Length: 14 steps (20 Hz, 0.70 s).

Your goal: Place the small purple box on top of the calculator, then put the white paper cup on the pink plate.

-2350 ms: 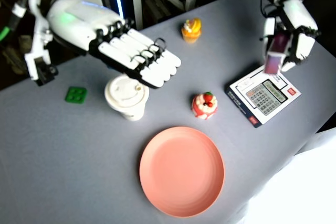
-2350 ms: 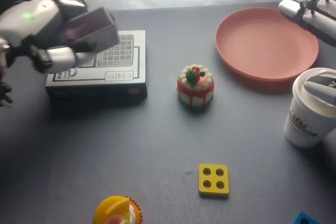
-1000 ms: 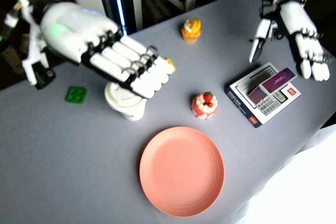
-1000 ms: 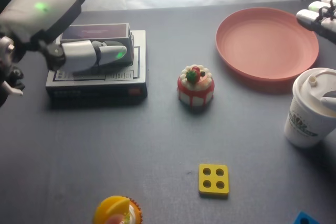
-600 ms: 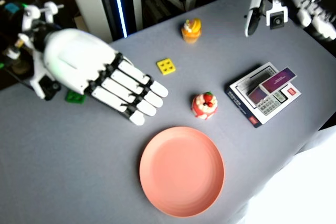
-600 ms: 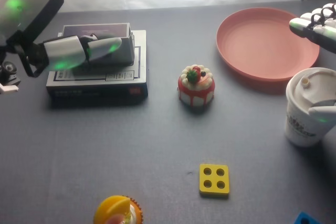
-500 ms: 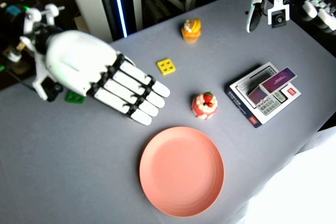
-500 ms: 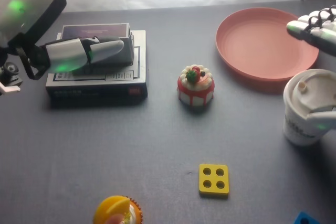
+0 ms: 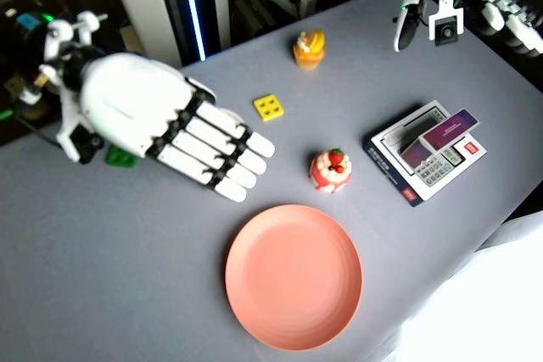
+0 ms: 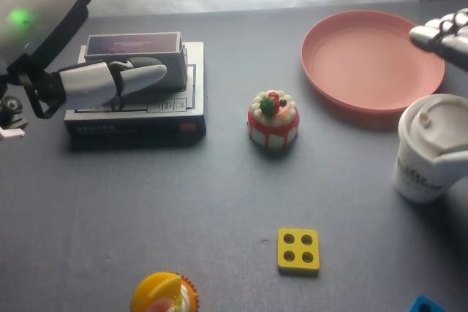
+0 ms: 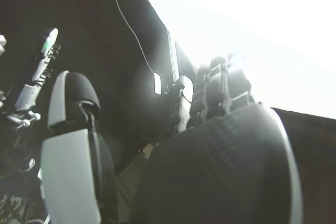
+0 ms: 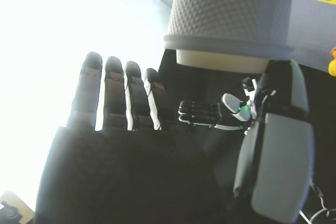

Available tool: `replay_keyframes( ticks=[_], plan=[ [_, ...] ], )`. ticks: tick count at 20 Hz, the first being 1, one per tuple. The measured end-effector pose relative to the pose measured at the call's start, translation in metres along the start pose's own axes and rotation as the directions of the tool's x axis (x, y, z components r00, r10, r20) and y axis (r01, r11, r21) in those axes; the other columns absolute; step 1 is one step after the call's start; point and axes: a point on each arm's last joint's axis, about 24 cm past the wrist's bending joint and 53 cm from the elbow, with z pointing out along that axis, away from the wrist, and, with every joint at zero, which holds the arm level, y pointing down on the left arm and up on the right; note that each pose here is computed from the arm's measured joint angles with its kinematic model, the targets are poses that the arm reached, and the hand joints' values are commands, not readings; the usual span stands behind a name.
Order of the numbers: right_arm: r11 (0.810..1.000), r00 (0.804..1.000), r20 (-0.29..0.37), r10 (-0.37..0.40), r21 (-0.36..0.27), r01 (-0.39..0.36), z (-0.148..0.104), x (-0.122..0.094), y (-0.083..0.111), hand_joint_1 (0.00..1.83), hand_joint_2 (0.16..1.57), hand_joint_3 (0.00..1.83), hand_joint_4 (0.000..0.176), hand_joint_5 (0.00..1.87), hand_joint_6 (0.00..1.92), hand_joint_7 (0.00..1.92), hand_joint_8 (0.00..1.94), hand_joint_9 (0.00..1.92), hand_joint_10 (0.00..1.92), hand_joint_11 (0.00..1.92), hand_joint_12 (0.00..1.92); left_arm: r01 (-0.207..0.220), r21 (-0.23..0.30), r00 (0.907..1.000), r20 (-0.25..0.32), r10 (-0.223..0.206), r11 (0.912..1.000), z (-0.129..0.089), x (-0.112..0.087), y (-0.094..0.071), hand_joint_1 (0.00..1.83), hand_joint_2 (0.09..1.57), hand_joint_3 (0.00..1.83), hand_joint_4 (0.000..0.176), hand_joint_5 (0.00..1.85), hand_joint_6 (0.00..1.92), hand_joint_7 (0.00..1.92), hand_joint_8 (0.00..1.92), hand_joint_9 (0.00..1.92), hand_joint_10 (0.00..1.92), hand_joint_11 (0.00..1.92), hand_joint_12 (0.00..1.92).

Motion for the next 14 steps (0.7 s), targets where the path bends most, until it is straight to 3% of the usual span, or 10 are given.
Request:
replay_keyframes(
  ticks=[1,4,6,9,10,12,13,14],
  plan=[
    [1.000,1.000,0.008,-0.003,0.007,0.003,0.000,-0.004,-0.002,0.66,0.94,0.00,0.000,0.00,0.00,0.00,0.00,0.00,0.00,0.00,0.00,0.000,0.000,1.0000,0.001,0.000,1.0000,0.000,-0.001,0.000,0.82,1.07,0.01,0.113,0.06,0.01,0.00,0.00,0.00,0.00,0.00,0.00],
    [1.000,1.000,0.018,-0.002,0.006,0.002,-0.001,-0.007,-0.003,0.70,0.95,0.00,0.000,0.00,0.00,0.00,0.00,0.00,0.00,0.00,0.00,-0.002,0.001,1.0000,0.009,0.002,1.0000,0.000,-0.003,0.000,0.83,1.08,0.01,0.116,0.06,0.01,0.00,0.00,0.00,0.00,0.00,0.00],
    [1.000,1.000,0.023,-0.004,0.005,0.004,-0.001,-0.008,-0.002,0.67,0.94,0.00,0.000,0.00,0.00,0.00,0.00,0.00,0.00,0.00,0.00,-0.001,0.001,1.0000,0.008,0.001,1.0000,-0.001,-0.003,0.000,0.83,1.08,0.01,0.128,0.06,0.01,0.00,0.00,0.00,0.00,0.00,0.00],
    [1.000,0.999,0.033,-0.014,0.004,0.014,-0.004,-0.013,0.000,0.63,0.92,0.00,0.000,0.00,0.00,0.00,0.00,0.00,0.00,0.00,0.00,0.001,-0.007,1.0000,0.004,-0.001,1.0000,-0.002,-0.002,0.002,0.83,1.08,0.01,0.120,0.06,0.00,0.00,0.00,0.00,0.00,0.00,0.00],
    [1.000,0.999,0.044,-0.016,-0.002,0.016,-0.007,-0.016,0.003,0.62,0.91,0.00,0.000,0.00,0.00,0.00,0.00,0.00,0.00,0.00,0.00,0.001,-0.005,1.0000,0.005,-0.001,1.0000,-0.002,-0.002,0.002,0.81,1.08,0.01,0.126,0.06,0.00,0.00,0.00,0.00,0.00,0.00,0.00],
    [0.999,0.997,0.067,-0.027,-0.021,0.028,-0.013,-0.024,0.010,0.64,0.90,0.00,0.000,0.00,0.00,0.00,0.00,0.00,0.00,0.00,0.00,0.005,-0.006,1.0000,0.005,-0.005,1.0000,-0.003,-0.002,0.002,0.85,1.08,0.00,0.122,0.07,0.01,0.00,0.00,0.00,0.00,0.00,0.00],
    [0.999,0.997,0.078,-0.030,-0.035,0.033,-0.016,-0.028,0.015,0.62,0.90,0.00,0.000,0.00,0.00,0.00,0.00,0.00,0.00,0.00,0.00,0.007,-0.008,1.0000,0.005,-0.007,0.9999,-0.003,-0.002,0.003,0.84,1.07,0.00,0.134,0.06,0.00,0.00,0.00,0.00,0.00,0.00,0.00],
    [0.998,0.996,0.083,-0.029,-0.051,0.034,-0.019,-0.030,0.018,0.64,0.92,0.00,0.000,0.00,0.00,0.00,0.00,0.00,0.00,0.00,0.00,0.008,-0.011,1.0000,0.005,-0.008,0.9999,-0.004,-0.002,0.004,0.82,1.07,0.00,0.133,0.06,0.00,0.00,0.00,0.00,0.00,0.00,0.00]
  ],
)
